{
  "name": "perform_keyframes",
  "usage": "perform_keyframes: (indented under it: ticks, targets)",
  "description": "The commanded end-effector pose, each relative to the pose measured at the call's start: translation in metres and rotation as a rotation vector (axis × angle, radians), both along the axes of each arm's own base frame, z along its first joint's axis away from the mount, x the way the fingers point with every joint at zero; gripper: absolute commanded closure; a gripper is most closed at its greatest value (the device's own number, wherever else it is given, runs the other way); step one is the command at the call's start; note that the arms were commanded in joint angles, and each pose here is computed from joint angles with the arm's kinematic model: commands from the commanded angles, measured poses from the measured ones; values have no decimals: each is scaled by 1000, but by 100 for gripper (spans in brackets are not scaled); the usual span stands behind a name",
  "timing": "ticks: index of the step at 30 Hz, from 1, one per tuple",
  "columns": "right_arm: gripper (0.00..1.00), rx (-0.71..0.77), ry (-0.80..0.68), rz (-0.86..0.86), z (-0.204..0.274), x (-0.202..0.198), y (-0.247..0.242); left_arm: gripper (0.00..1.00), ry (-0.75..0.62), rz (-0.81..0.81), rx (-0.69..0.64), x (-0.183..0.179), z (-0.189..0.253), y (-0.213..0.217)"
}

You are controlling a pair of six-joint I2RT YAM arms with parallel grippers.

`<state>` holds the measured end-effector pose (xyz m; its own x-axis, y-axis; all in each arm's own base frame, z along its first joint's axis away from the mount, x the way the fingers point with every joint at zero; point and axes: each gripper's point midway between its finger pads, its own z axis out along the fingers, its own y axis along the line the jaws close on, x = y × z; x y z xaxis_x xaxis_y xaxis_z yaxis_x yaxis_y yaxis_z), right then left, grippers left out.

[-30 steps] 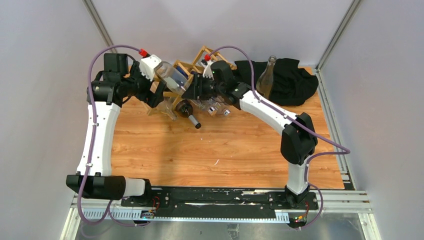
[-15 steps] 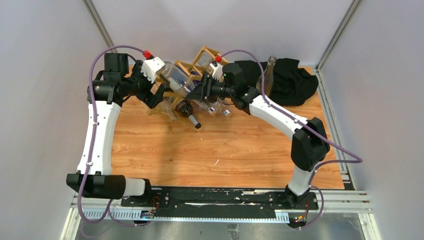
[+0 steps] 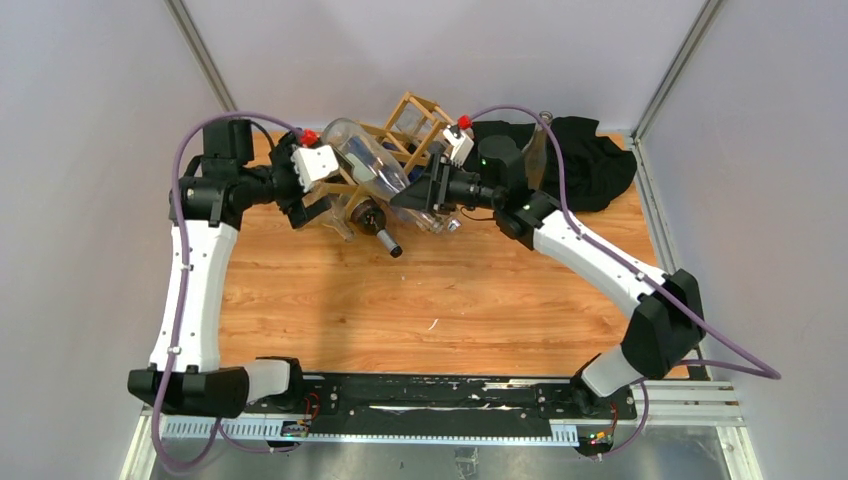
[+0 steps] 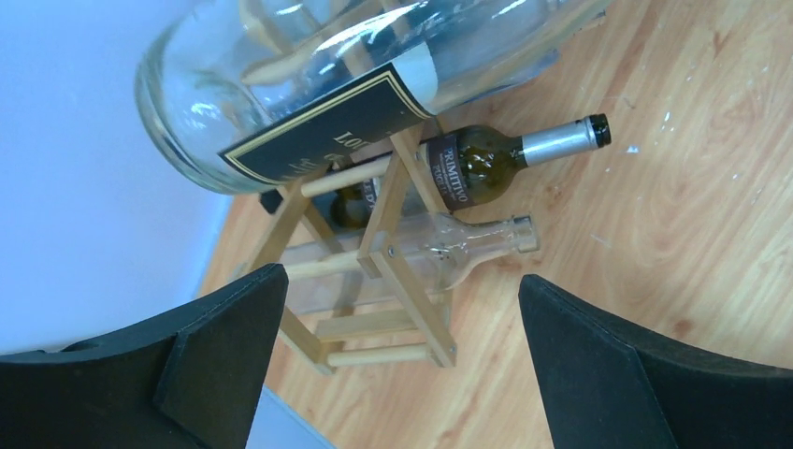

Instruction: Take the wine bottle off the wine rack

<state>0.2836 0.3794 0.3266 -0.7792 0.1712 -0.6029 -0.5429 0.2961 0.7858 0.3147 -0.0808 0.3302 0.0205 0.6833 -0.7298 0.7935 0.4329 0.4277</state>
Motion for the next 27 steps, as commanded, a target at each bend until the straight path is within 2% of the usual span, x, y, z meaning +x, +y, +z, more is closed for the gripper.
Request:
perform_keyframes:
  ticks: [1,12,18,22,27]
  targets:
    - [100,175,-266,37,83,-29,-20,0,-233,-188,94,-5,21,-13]
    - [100,112,-277,81,75,-75,-38,0,-498,-432,307,-27,13,-63]
    - [100,75,-273,121,75,-98,-41,0,-593,-504,353,-39,9,-72]
    - [100,29,-254,146,71,-110,-45,0,-658,-504,332,-44,14,-76]
    - [100,-5,-233,180,70,-125,-46,0,-658,-508,327,-47,4,-78]
